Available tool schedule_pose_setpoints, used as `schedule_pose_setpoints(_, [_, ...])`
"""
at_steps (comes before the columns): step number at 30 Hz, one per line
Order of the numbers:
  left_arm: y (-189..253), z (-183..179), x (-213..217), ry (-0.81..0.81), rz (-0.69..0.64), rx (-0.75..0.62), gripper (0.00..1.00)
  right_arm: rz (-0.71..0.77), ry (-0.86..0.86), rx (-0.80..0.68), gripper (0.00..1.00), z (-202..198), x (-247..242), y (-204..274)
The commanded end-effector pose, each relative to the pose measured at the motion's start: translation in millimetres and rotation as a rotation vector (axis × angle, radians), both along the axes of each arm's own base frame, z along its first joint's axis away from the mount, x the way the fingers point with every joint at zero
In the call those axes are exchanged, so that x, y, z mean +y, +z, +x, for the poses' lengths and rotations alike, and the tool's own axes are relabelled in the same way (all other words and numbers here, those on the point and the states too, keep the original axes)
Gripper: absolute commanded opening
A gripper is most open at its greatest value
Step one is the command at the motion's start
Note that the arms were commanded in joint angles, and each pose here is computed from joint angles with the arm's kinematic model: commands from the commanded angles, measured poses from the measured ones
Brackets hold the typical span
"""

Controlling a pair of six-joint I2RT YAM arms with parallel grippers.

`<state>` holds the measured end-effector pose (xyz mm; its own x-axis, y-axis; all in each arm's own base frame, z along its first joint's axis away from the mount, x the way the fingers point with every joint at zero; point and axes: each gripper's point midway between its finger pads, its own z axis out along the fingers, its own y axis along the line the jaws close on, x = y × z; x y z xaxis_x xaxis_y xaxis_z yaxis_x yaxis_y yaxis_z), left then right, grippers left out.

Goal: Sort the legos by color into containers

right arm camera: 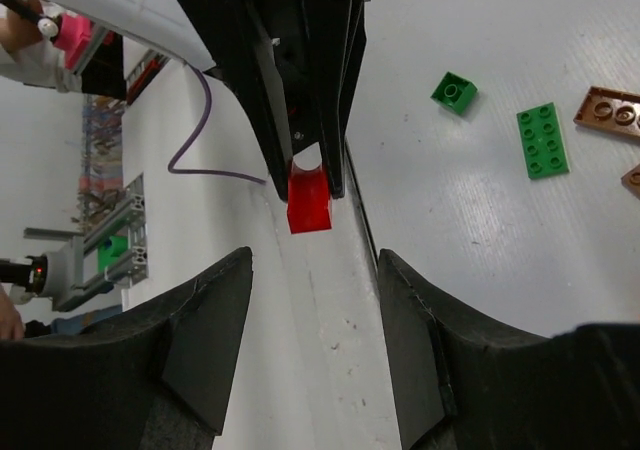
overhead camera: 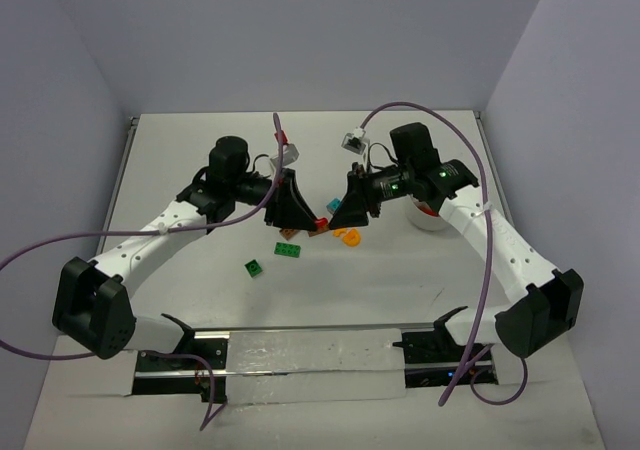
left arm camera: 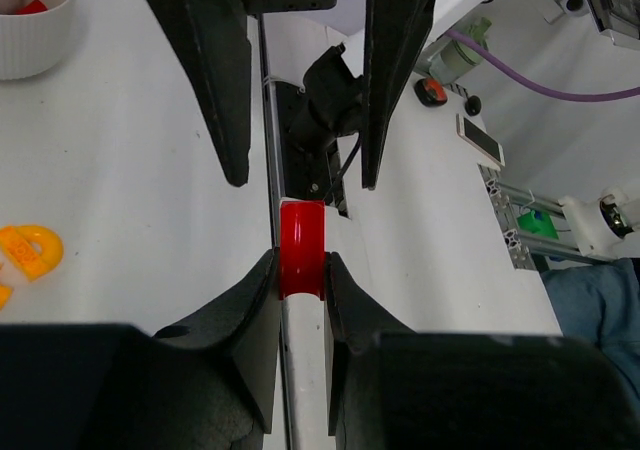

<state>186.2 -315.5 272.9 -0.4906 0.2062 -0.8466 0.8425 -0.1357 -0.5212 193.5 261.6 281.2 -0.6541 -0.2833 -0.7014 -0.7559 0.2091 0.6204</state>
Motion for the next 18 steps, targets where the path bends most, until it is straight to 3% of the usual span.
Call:
schedule_pose_setpoints(1, [19.2, -4.5, -3.8, -0.037, -0.048, -0.062, 0.00, 0.070, 0.044, -0.019, 0.61, -0.3, 10.7, 24.7])
schedule_pose_setpoints(12, [14.0, -0.1, -11.1, -0.028, -0.028, -0.061, 0.00, 0.070, 0.065, -0.009, 0.59, -3.4, 16.4, 22.1])
schedule_pose_setpoints(18, [13.7, 1.4, -13.8, -0.026, -0.023, -0.060, 0.00, 0.049, 0.061, -0.016, 0.54, -2.0, 18.2, 16.3])
